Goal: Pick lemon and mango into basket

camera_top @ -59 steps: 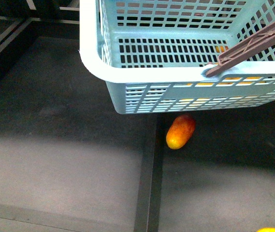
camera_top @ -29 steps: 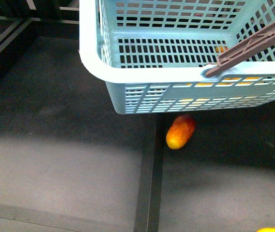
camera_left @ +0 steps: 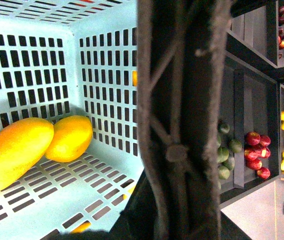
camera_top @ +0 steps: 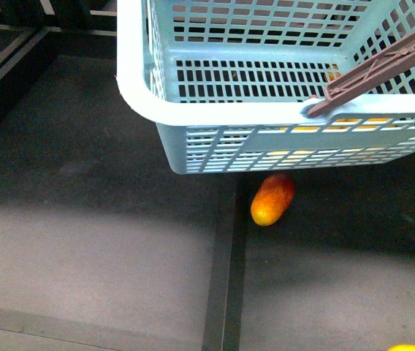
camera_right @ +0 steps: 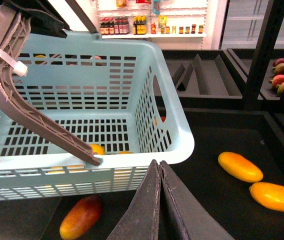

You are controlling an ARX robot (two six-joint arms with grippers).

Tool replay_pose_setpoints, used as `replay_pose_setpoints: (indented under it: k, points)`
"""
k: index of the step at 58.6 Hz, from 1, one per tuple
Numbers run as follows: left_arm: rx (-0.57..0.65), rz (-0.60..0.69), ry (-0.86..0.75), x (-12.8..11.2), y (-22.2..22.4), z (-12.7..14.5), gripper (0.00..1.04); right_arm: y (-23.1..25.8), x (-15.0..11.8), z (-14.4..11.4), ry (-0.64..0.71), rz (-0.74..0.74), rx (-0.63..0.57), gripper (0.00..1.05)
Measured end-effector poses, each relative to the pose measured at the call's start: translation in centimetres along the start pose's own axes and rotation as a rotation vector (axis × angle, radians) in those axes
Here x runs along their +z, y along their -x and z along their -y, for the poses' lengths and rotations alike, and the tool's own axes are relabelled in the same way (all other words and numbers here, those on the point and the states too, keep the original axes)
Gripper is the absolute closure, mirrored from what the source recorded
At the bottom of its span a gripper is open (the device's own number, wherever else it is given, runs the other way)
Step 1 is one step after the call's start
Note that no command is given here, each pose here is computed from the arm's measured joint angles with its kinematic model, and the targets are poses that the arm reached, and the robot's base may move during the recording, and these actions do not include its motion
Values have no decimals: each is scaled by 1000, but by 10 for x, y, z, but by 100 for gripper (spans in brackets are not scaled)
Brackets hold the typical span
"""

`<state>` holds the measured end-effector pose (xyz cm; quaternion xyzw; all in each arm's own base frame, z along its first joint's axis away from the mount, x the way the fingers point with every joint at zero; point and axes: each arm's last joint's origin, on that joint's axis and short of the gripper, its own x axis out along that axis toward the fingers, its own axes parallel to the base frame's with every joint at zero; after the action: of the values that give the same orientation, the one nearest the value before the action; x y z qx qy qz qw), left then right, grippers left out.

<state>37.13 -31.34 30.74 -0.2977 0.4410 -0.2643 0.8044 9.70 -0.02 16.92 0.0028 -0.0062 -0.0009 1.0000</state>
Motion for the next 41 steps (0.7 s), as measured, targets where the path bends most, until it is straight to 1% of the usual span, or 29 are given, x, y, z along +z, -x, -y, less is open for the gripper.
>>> replay_pose_setpoints:
  k: [8, 9, 14, 19, 27, 29, 34, 36, 38, 41]
  points:
    - [0, 0, -1, 0, 0, 0, 100, 0, 0, 0, 0, 1, 0, 103]
    - [0, 0, -1, 0, 0, 0, 100, 0, 0, 0, 2, 1, 0, 102]
    - [0, 0, -1, 0, 0, 0, 100, 0, 0, 0, 2, 1, 0, 79]
    - [0, 1, -1, 0, 0, 0, 100, 0, 0, 0, 2, 1, 0, 59]
    - [0, 0, -1, 0, 0, 0, 100, 0, 0, 0, 2, 1, 0, 39]
    - [0, 0, -1, 0, 0, 0, 100, 0, 0, 0, 2, 1, 0, 32]
    - [0, 0, -1, 0, 0, 0, 100, 0, 0, 0, 2, 1, 0, 19]
    - [0, 0, -1, 0, 0, 0, 100, 0, 0, 0, 2, 1, 0, 13]
    - [0, 0, -1, 0, 0, 0, 100, 0, 0, 0, 1, 1, 0, 8]
    - [11, 19, 3, 0, 0, 0, 100, 0, 0, 0, 2, 1, 0, 8]
